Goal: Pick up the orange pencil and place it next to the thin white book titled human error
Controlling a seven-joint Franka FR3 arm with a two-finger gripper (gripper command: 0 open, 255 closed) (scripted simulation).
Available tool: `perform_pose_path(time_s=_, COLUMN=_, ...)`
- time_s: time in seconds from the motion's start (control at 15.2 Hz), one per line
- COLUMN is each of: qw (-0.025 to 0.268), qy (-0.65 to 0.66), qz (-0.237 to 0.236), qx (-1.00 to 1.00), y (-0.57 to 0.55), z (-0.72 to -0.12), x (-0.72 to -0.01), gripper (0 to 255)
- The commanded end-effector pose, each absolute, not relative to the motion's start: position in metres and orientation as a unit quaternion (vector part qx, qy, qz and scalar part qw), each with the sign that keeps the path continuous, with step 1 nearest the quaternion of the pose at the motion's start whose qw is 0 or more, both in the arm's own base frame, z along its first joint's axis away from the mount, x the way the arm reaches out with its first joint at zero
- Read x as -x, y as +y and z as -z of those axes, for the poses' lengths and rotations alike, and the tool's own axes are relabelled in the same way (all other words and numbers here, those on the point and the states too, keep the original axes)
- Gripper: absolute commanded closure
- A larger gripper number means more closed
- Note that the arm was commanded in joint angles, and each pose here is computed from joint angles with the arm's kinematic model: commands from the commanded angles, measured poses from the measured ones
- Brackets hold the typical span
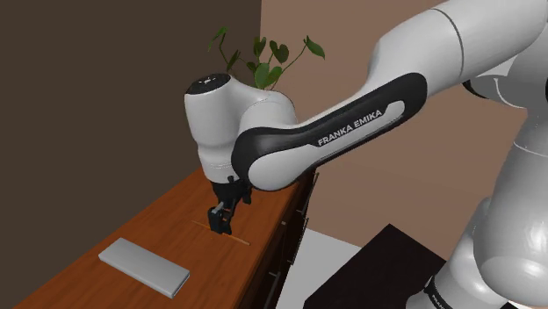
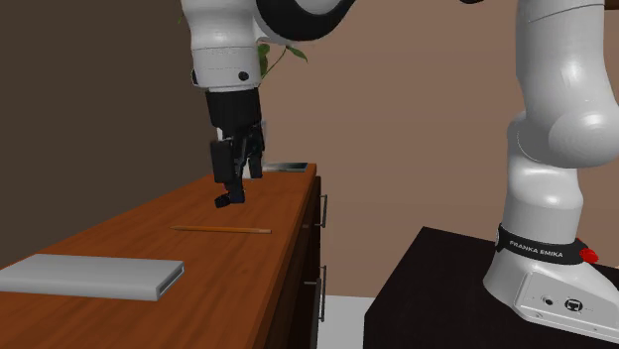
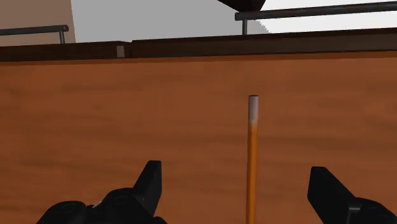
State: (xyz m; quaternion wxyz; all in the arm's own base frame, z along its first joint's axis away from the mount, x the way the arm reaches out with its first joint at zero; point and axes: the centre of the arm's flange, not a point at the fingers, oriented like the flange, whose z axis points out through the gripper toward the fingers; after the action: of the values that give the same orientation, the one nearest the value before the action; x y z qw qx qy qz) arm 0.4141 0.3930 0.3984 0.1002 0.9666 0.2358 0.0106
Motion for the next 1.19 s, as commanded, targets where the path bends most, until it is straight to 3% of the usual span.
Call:
perform_pose_path(time_s=0.0, qw=0.11, qy=0.249, qz=-0.018, qx=-0.962, y=0.418, z=-0.383, x=-0.42, gripper=0)
perform_pose_path(time_s=0.59, qw=0.114, qy=0.253, qz=-0.02, qx=-0.96, y=0.418, z=-0.339, x=-0.425, gripper=0)
perform_pose_path(time_s=1.06, qw=0.114, qy=0.253, qz=-0.02, qx=-0.96, y=0.418, z=-0.339, x=-0.425, gripper=0)
perform_pose_path(time_s=1.12, qw=0.114, qy=0.253, qz=-0.02, qx=-0.96, y=0.418, z=-0.339, x=-0.425, gripper=255)
